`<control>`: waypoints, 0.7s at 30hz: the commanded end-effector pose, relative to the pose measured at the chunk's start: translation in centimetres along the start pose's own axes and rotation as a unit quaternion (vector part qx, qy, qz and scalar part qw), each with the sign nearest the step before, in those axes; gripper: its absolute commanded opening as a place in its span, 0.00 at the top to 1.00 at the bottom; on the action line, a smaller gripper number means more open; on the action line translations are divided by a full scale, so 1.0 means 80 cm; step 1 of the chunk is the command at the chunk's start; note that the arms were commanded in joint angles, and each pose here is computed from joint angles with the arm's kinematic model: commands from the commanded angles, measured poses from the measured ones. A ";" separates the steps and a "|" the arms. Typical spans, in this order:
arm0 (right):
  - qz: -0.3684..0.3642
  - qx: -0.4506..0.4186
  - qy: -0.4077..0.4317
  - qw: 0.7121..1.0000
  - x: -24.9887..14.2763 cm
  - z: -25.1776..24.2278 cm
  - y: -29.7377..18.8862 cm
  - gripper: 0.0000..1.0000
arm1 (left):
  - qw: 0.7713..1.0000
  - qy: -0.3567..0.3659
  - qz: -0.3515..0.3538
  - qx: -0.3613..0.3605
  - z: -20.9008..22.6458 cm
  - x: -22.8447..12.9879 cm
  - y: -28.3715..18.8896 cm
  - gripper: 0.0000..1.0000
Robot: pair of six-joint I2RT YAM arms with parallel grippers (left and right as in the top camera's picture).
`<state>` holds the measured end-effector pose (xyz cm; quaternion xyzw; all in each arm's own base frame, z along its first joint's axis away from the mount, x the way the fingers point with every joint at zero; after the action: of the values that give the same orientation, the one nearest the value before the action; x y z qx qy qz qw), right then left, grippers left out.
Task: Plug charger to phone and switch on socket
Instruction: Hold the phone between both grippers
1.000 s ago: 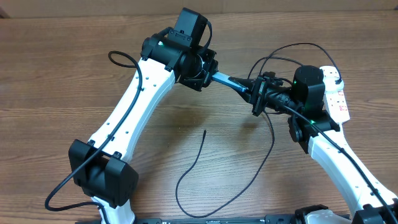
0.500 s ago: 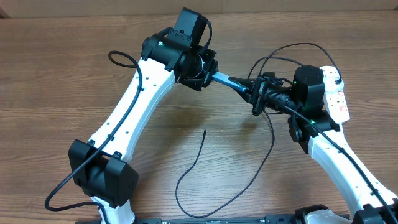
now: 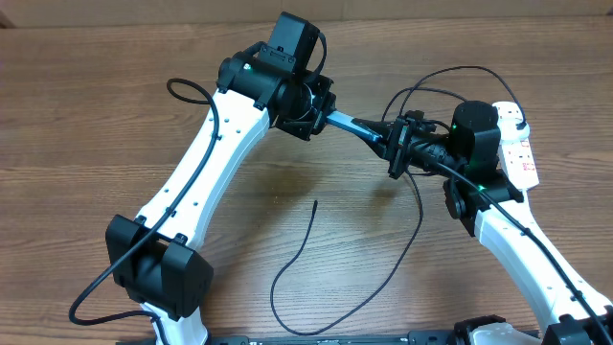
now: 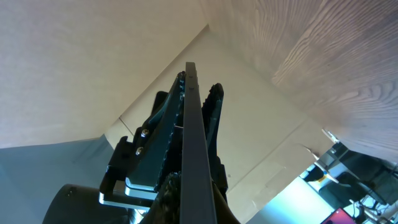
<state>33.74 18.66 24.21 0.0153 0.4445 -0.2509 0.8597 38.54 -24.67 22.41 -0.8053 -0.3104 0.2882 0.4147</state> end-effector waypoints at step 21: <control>0.053 -0.016 0.027 0.998 -0.041 0.001 0.002 0.96 | 0.999 0.025 0.012 0.028 0.011 -0.009 0.017 0.22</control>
<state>33.47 19.03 24.27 0.0132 0.4438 -0.2428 0.8625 38.08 -24.54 22.12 -0.8026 -0.3023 0.2874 0.4265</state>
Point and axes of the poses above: each gripper's point midway between its finger pads, its own y axis out along the fingers, its own z axis along the line the jaws close on, x = y × z, the point moved 2 cm from there along -y, back along the fingers, and after that the axes turned 8 degrees about y, right-handed, at the moved point
